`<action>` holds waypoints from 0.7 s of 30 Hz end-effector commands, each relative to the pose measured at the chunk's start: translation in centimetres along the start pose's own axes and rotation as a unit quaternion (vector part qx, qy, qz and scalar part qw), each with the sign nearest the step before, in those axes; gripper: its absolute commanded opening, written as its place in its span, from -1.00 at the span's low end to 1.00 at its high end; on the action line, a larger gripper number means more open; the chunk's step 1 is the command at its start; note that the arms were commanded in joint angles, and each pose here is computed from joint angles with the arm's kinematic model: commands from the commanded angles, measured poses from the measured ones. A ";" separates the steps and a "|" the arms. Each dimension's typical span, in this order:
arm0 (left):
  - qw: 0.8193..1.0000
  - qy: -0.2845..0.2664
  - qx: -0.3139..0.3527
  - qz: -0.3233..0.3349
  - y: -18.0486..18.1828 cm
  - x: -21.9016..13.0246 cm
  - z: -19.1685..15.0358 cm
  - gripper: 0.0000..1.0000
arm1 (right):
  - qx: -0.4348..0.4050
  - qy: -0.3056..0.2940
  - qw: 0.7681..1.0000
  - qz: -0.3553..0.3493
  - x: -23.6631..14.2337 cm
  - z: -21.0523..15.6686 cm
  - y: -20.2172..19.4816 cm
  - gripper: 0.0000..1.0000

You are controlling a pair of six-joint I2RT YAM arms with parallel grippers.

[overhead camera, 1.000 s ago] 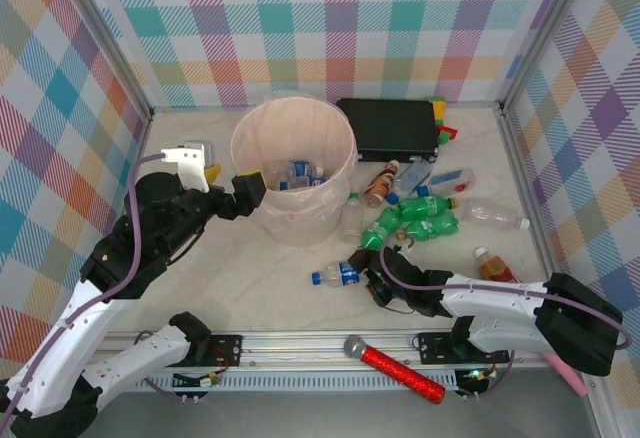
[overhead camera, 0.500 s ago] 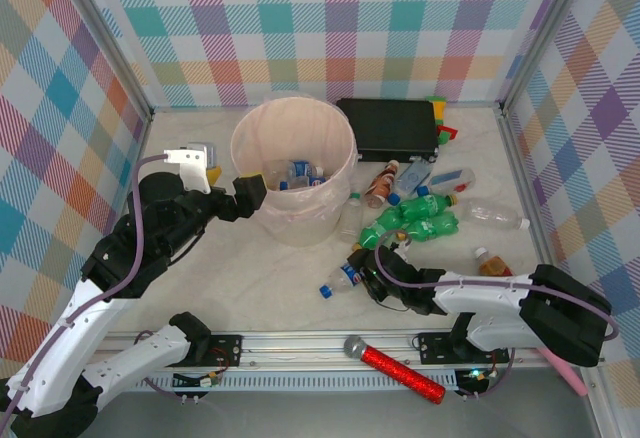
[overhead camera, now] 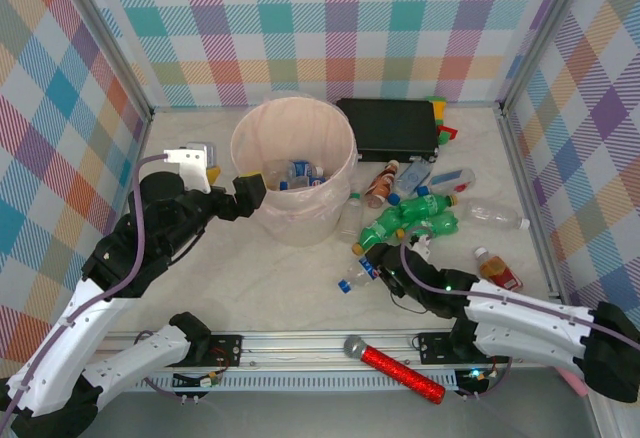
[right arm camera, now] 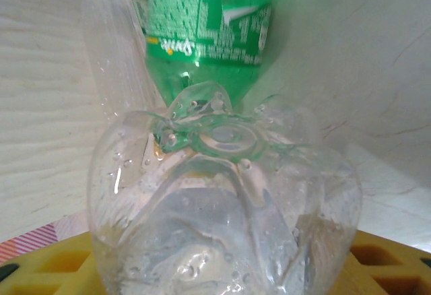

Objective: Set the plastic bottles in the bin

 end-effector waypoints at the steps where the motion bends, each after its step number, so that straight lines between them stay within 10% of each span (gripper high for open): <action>1: 1.000 0.000 0.005 -0.002 -0.2 -0.1 0.2 0.99 | -0.055 -0.057 0.997 0.009 -2.5 1.7 1.4 0.17; 21: 1.000 0.016 0.000 -0.007 -0.3 0.6 -0.4 0.99 | -0.377 -0.308 0.856 0.171 -16.6 6.9 20.9 0.21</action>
Point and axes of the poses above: each hand's point on the last joint's axis, 136 mm out from that joint toward the fingers, its own x axis out along the fingers, its own y axis along the line the jaws close on, z = x × y, the point moved 9 cm from there along -x, back along the fingers, and after that the axes turned 4 degrees about x, right-handed, at the moved point
